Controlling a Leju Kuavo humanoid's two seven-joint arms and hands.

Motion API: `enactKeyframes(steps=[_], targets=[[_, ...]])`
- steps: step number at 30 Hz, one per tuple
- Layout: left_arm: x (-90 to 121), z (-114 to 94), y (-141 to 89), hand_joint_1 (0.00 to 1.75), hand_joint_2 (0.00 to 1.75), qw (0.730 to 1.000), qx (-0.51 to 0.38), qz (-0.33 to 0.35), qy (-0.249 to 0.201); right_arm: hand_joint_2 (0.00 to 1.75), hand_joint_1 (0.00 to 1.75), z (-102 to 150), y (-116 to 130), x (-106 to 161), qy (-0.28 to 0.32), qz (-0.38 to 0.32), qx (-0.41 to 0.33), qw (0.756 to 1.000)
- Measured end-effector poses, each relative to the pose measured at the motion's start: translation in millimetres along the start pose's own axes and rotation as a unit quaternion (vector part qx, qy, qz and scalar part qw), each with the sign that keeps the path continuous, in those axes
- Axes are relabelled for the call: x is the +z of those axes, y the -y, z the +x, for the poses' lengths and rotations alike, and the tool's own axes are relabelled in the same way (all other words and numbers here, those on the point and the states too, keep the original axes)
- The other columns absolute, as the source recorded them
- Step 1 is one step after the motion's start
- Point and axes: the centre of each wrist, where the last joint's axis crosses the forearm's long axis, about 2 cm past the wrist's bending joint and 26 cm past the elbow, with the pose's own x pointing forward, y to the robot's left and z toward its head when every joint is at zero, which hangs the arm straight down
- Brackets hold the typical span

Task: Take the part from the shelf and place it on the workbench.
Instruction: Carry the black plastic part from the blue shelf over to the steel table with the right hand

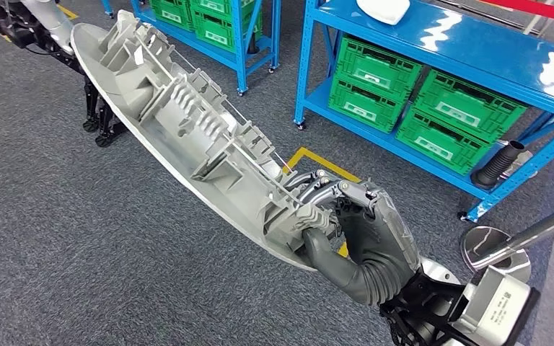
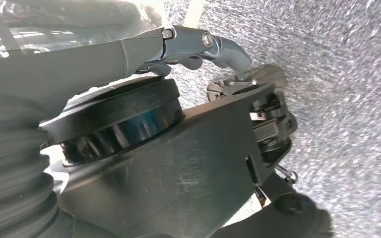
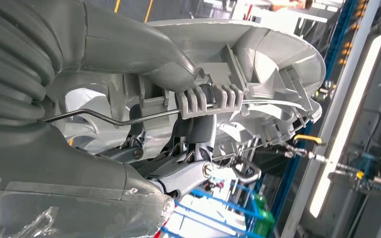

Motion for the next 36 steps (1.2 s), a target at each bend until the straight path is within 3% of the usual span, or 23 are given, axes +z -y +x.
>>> enactKeyframes(steps=[36], targets=[[1.3,-3.7,1.8,0.0,1.75,1.0,0.003,-0.001,-0.001,1.75,1.75,-1.1,-0.1,4.1,-0.005,-0.004,0.004,1.0]])
